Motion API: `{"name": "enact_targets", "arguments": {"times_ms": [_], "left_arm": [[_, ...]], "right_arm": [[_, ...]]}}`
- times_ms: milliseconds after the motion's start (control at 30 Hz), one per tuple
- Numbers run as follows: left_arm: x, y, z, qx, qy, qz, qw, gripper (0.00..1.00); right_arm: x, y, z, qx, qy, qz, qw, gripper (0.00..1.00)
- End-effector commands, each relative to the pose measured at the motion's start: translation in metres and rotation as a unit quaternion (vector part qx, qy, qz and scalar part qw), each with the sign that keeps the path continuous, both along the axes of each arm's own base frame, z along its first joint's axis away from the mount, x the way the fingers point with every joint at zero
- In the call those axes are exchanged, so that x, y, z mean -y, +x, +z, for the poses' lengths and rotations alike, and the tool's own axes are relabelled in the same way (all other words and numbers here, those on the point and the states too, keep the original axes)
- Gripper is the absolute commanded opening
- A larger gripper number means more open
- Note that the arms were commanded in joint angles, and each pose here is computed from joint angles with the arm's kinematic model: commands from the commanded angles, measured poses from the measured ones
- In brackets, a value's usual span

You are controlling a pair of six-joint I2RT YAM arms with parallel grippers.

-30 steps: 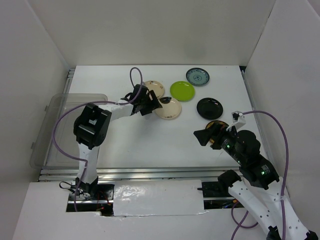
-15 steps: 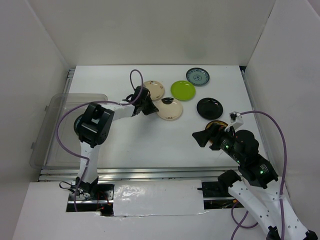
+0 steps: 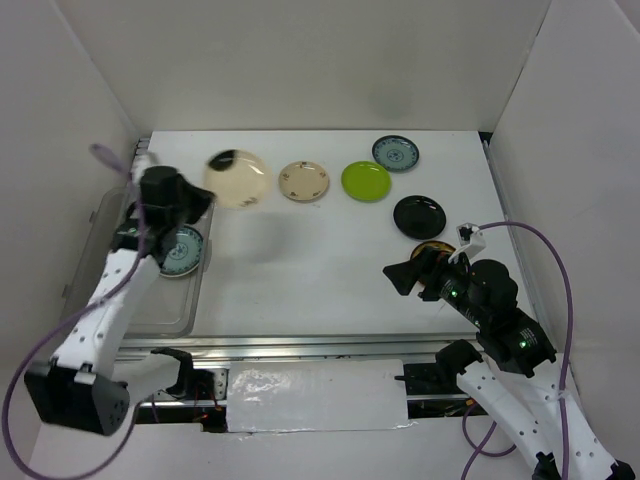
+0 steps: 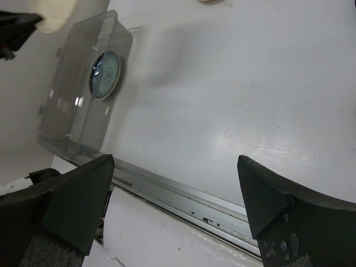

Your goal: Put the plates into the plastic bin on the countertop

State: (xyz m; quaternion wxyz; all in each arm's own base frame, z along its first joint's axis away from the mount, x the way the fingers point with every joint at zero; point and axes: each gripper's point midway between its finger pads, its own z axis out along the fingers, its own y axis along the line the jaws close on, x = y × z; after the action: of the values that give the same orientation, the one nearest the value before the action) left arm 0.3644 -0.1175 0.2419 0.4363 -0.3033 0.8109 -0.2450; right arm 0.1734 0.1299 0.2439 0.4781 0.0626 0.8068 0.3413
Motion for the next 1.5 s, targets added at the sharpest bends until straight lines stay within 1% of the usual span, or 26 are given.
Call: {"name": "enact_targets", "arguments": {"times_ms": [0,67,100,167,200,233,333,500,667,700,767,800,833,867,900,967,1033,1067,1100,1133,1167,1233,1267,1333,1433,1467], "left_arm": [[-0.118,-0.055,-0.025,-0.083,0.036,0.2,0.976,0.0],[-0.156,-0.074,-0.031,-0.1,0.041,0.259,0.96,0.0],[-0.186,-0.092,-0.037,-0.115,0.038,0.309,0.943,0.0],[-0.207,-0.103,-0.044,-0.127,0.038,0.333,0.934,0.0],[-0.224,-0.11,-0.053,-0.136,0.032,0.359,0.923,0.0],[-0.231,-0.105,-0.053,-0.127,0.036,0.355,0.926,0.0],[-0.242,-0.097,-0.076,-0.156,0.019,0.342,0.927,0.0],[-0.236,-0.086,-0.112,-0.189,0.004,0.305,0.934,0.0],[-0.23,-0.079,-0.117,-0.186,0.008,0.278,0.942,0.01],[-0.23,-0.079,-0.118,-0.187,0.01,0.276,0.943,0.06],[-0.225,-0.077,-0.116,-0.184,0.009,0.258,0.948,0.21],[-0.221,-0.079,-0.115,-0.186,0.009,0.252,0.95,0.48],[-0.219,-0.08,-0.111,-0.186,0.014,0.247,0.951,0.63],[-0.219,-0.083,-0.108,-0.187,0.024,0.25,0.95,0.73],[-0.218,-0.086,-0.095,-0.177,0.032,0.252,0.951,0.99],[-0.224,-0.092,-0.071,-0.156,0.065,0.267,0.949,0.99],[-0.225,-0.104,-0.056,-0.162,0.086,0.276,0.944,0.99],[-0.223,-0.103,-0.04,-0.144,0.102,0.276,0.945,0.99],[-0.219,-0.107,-0.025,-0.122,0.111,0.271,0.948,0.99],[-0.202,-0.099,-0.016,-0.101,0.118,0.239,0.959,0.99],[-0.181,-0.094,-0.003,-0.068,0.112,0.2,0.971,0.99],[-0.148,-0.082,0.007,-0.035,0.102,0.131,0.985,0.99],[-0.111,-0.077,0.006,-0.031,0.096,0.066,0.993,0.99],[-0.071,-0.072,0.003,-0.024,0.093,0.005,0.995,0.99],[0.029,-0.068,-0.012,-0.003,0.076,-0.143,0.987,0.99],[0.053,-0.069,-0.014,0.004,0.069,-0.17,0.983,0.99]], "right_arm": [[-0.005,0.003,0.015,0.019,0.014,0.009,1.0,1.0],[-0.007,0.004,0.017,0.019,0.016,0.014,1.0,1.0],[-0.008,0.005,0.02,0.019,0.016,0.016,1.0,1.0],[-0.012,0.004,0.02,0.014,0.017,0.025,0.999,1.0],[-0.013,0.005,0.022,0.014,0.017,0.027,0.999,1.0],[-0.013,0.005,0.022,0.013,0.016,0.029,0.999,1.0],[-0.014,0.006,0.025,0.012,0.012,0.031,0.999,1.0],[-0.015,0.008,0.021,0.006,0.011,0.032,0.999,1.0],[-0.019,0.009,0.02,0.003,0.019,0.037,0.999,1.0],[-0.02,0.009,0.02,0.004,0.021,0.039,0.999,1.0],[-0.022,0.01,0.02,0.003,0.022,0.043,0.999,1.0],[-0.023,0.01,0.021,0.002,0.022,0.043,0.999,1.0],[-0.023,0.01,0.021,0.003,0.02,0.046,0.999,1.0],[-0.023,0.011,0.021,0.001,0.02,0.045,0.999,1.0],[-0.023,0.01,0.022,0.003,0.02,0.046,0.999,1.0],[-0.023,0.009,0.022,0.003,0.019,0.047,0.999,1.0],[-0.022,0.009,0.023,0.004,0.017,0.046,0.999,1.0],[-0.021,0.008,0.025,0.008,0.017,0.046,0.999,1.0],[-0.02,0.007,0.026,0.009,0.015,0.044,0.999,1.0],[-0.016,0.009,0.028,0.011,0.012,0.034,0.999,1.0],[-0.013,0.008,0.031,0.015,0.012,0.026,0.999,1.0],[-0.005,0.012,0.033,0.017,0.01,-0.001,1.0,1.0],[0.006,0.019,0.034,0.016,0.008,-0.041,0.999,1.0],[0.019,0.025,0.033,0.01,-0.001,-0.084,0.996,1.0],[0.047,0.037,0.027,-0.019,-0.017,-0.177,0.984,1.0],[0.05,0.037,0.026,-0.026,-0.013,-0.19,0.981,1.0]]}}
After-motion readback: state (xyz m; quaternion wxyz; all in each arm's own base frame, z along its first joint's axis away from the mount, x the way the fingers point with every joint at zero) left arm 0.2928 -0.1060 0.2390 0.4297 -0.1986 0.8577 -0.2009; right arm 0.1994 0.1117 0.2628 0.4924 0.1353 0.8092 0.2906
